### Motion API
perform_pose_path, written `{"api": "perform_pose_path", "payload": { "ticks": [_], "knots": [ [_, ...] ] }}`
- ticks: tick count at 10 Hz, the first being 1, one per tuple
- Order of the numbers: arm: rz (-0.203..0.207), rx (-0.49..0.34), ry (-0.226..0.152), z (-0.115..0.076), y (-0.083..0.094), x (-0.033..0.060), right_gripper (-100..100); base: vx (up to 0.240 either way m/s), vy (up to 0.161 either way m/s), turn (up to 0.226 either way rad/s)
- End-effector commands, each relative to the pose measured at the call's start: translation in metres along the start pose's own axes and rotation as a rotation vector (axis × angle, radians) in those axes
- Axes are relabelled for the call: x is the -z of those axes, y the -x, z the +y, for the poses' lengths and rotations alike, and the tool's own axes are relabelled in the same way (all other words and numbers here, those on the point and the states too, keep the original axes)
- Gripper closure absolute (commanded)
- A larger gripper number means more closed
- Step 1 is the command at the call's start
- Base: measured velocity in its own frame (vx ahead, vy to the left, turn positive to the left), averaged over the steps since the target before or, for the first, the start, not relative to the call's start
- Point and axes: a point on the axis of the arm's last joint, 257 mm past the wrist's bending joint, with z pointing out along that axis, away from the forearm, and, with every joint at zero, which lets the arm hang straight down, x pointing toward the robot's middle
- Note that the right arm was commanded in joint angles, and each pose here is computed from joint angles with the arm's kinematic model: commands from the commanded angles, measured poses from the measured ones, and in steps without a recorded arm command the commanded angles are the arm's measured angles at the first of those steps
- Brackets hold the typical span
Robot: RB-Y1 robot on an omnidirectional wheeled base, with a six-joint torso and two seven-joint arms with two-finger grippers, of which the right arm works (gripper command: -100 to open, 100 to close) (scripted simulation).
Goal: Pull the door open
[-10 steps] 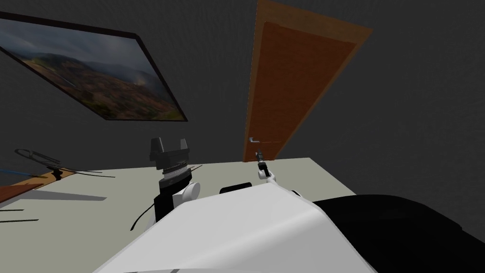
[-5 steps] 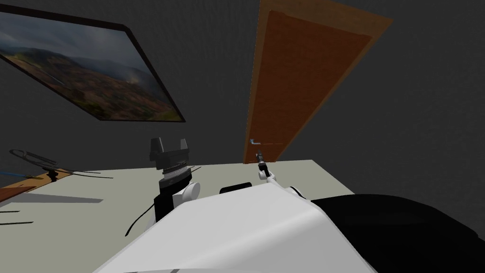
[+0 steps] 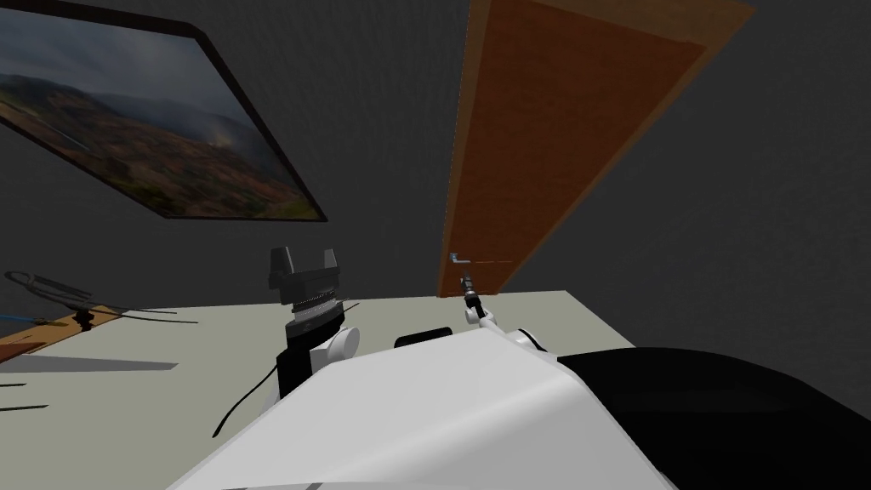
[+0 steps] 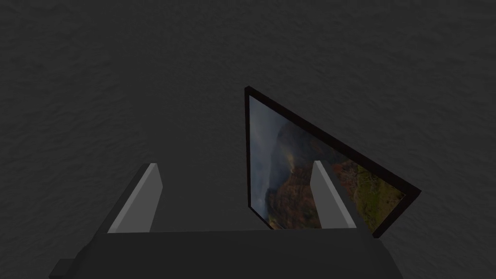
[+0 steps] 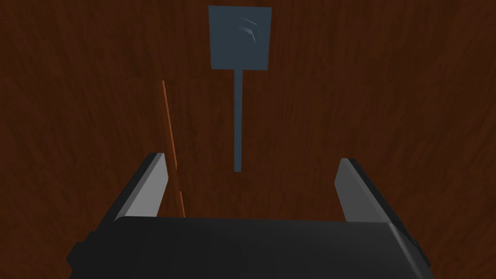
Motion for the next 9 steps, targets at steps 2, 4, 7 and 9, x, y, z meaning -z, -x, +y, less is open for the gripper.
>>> {"api": "perform_pose_path", "payload": {
  "ticks": [2, 4, 7, 9],
  "knots": [
    [-0.002, 0.003, -0.009, -0.003, 0.002, 0.0002, -100, 0.064, -0.012, 0.009],
    [-0.057, 0.002, -0.013, -0.006, 0.037, 0.0111, -100, 0.138, 0.024, 0.26],
    [-0.111, 0.002, -0.015, -0.006, 0.073, 0.0233, -100, 0.146, 0.013, 0.168],
    [-0.109, 0.001, -0.007, -0.003, 0.072, 0.0214, -100, 0.084, -0.005, 0.038]
  ]
}}
